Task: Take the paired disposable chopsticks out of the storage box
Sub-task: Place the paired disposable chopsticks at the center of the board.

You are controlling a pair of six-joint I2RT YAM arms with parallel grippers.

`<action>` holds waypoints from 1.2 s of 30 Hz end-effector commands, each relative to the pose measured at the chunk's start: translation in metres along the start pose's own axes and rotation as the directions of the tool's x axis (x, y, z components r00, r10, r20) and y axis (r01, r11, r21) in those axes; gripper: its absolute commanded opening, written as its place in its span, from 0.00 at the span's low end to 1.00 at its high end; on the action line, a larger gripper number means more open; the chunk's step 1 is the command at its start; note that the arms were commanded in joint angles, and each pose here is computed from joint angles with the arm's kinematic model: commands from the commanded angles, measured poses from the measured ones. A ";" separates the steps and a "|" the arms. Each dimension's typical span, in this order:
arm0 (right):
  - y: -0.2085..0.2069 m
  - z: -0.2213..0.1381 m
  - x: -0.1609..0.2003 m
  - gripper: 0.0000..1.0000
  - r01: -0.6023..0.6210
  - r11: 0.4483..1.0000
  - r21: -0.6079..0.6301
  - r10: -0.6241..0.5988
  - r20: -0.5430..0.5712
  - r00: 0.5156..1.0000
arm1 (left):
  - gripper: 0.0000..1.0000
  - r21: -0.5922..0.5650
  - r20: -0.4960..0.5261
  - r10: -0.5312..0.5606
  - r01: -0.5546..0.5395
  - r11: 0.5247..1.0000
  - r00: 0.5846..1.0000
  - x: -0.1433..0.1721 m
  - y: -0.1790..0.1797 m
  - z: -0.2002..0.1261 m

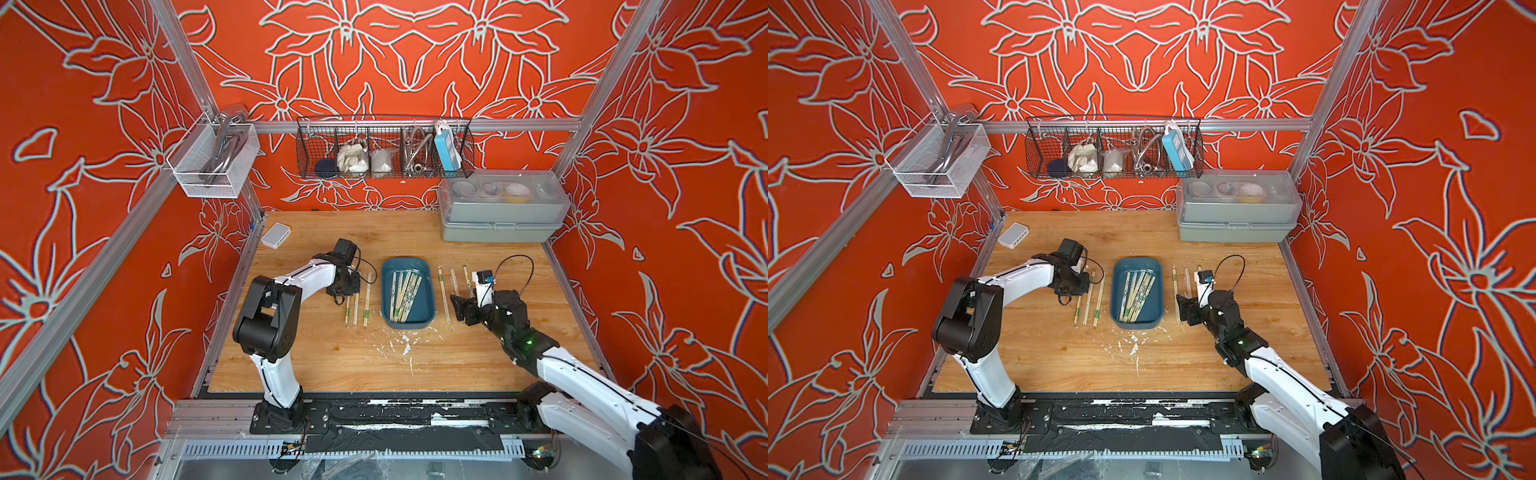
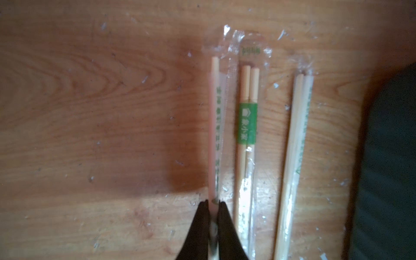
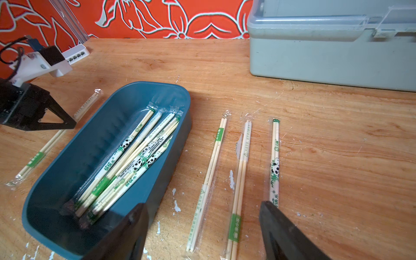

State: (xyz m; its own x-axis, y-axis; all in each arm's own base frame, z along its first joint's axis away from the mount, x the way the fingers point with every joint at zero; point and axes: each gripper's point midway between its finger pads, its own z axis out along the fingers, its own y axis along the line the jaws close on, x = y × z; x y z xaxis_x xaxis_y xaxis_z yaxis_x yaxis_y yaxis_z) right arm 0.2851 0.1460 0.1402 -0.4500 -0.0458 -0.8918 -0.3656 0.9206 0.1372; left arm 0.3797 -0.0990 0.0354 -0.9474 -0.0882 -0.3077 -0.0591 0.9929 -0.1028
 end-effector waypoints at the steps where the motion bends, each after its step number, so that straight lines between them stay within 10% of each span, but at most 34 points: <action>1: 0.004 0.000 -0.004 0.82 0.001 1.000 -0.016 -0.001 0.013 1.000 | 0.12 -0.021 0.000 -0.004 0.004 1.000 1.000 -0.006 0.006 0.004; 26: 0.005 0.000 -0.004 0.82 0.001 1.000 -0.020 -0.001 0.006 1.000 | 0.31 -0.034 0.018 -0.024 0.025 0.999 1.000 -0.007 0.012 -0.003; 36: 0.006 0.002 0.000 0.82 0.005 1.000 -0.023 -0.005 -0.010 1.000 | 0.46 0.013 0.191 -0.104 0.104 0.995 0.976 0.002 0.019 -0.050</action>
State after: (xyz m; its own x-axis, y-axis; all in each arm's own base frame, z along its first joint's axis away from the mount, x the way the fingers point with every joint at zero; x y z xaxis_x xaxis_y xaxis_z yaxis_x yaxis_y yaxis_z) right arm 0.2851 0.1465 0.1375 -0.4572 -0.0497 -0.8880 -0.3667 0.9202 0.1373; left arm 0.3641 -0.0824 0.0670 -0.8967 -0.1606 -0.4125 -0.1196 0.9851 -0.1235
